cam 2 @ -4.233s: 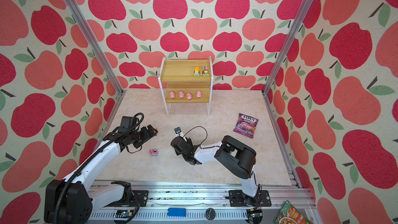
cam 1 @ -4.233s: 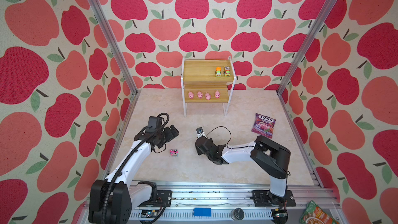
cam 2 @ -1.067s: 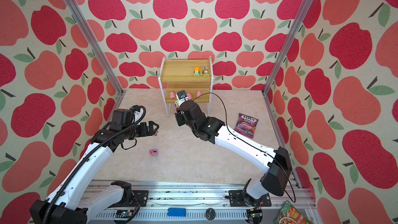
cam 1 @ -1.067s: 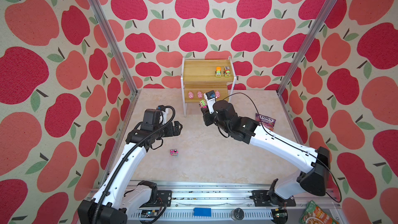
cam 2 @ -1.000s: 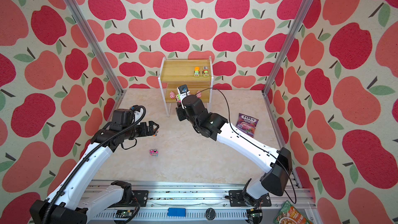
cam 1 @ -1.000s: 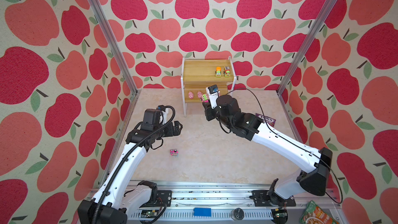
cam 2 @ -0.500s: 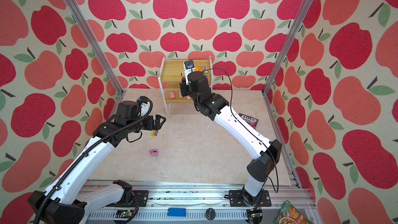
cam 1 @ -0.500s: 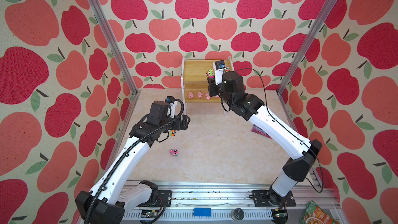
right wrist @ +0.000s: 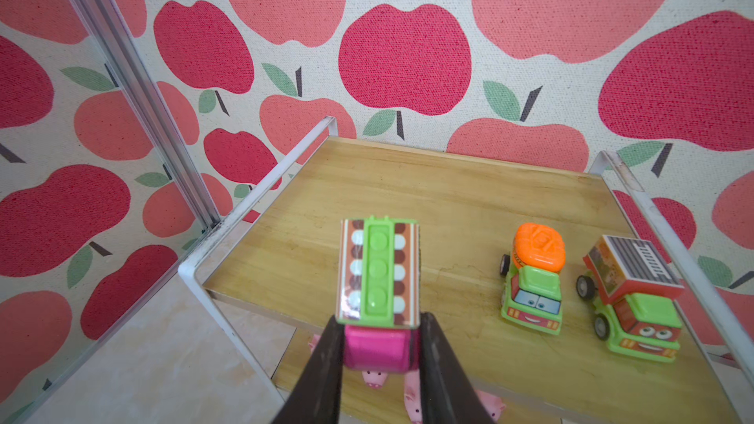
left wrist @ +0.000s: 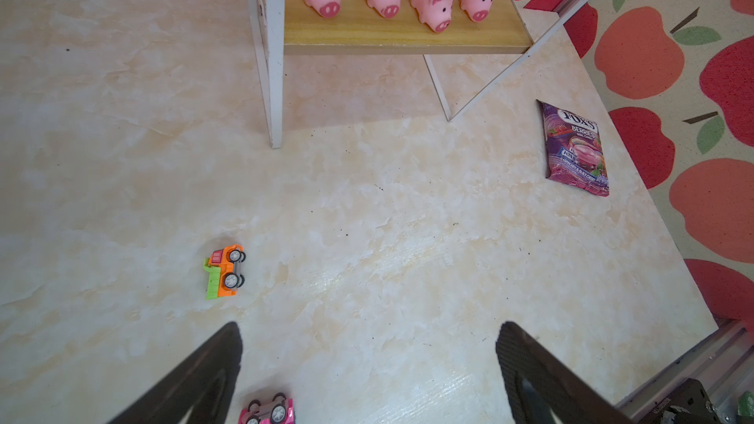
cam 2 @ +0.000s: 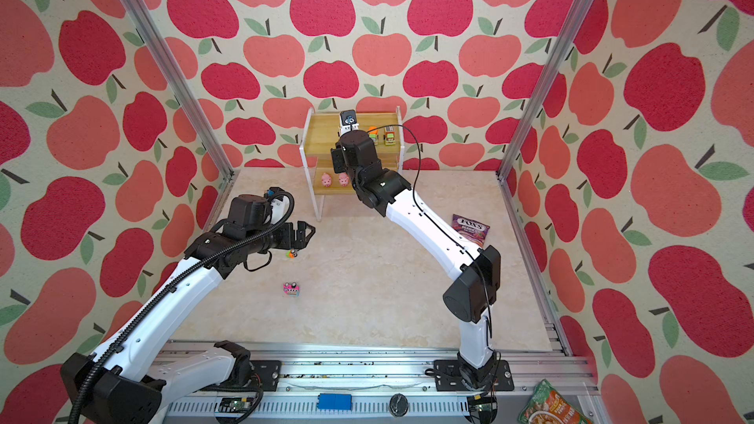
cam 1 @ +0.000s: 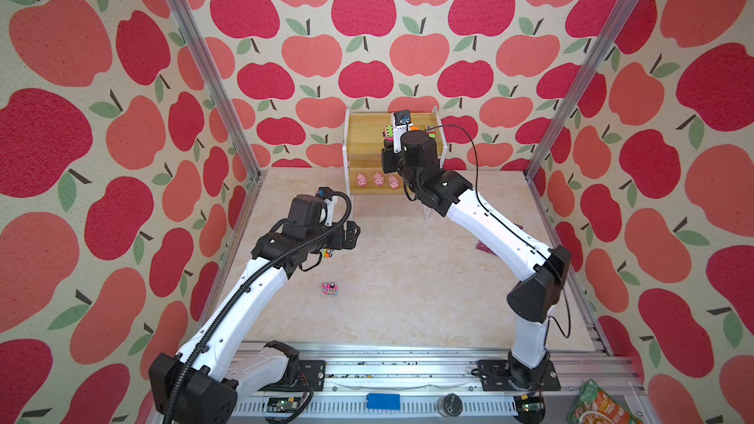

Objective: Place and organize the plastic toys onto the shelf
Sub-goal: 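Carry the pink-and-green truck with the right gripper up to the upper shelf, then lower the truck beside the cement mixer and open the right gripper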

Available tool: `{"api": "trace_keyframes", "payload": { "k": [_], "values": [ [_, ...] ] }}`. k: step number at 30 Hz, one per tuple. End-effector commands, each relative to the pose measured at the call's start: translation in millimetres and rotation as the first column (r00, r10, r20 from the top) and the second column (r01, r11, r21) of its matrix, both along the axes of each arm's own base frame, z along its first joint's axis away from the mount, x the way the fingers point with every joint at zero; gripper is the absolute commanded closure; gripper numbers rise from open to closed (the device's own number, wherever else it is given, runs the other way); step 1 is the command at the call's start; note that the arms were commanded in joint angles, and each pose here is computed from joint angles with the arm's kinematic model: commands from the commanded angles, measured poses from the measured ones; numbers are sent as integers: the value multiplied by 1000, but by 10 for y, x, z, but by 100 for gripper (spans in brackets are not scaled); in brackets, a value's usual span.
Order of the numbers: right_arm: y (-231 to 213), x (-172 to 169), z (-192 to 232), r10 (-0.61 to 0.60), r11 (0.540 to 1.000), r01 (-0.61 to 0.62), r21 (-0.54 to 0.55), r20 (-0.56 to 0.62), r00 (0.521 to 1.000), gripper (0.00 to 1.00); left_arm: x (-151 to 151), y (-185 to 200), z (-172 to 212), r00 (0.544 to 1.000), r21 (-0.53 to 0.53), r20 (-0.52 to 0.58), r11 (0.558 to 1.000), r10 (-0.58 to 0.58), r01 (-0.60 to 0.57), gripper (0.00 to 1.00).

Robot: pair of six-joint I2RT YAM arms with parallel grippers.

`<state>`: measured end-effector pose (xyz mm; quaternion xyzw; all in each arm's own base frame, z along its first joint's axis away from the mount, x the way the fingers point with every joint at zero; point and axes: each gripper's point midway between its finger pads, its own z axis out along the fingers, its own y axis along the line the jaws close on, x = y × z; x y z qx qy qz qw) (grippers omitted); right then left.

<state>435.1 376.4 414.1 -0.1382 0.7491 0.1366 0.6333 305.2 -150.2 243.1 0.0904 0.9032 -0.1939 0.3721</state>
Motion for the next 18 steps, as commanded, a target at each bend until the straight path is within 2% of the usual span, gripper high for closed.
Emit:
{"api": "trace_keyframes", "payload": {
  "k": [1, 18],
  "values": [
    [-87, 146, 165, -83, 995, 81, 61, 39, 996, 78, 34, 20, -19, 1000, -1, 8, 1000, 2, -2, 0],
    [-168, 424, -86, -189, 981, 189, 35, -14, 982, 76, 35, 31, -20, 1000, -35, -3, 999, 2, -2, 0]
  ]
}}
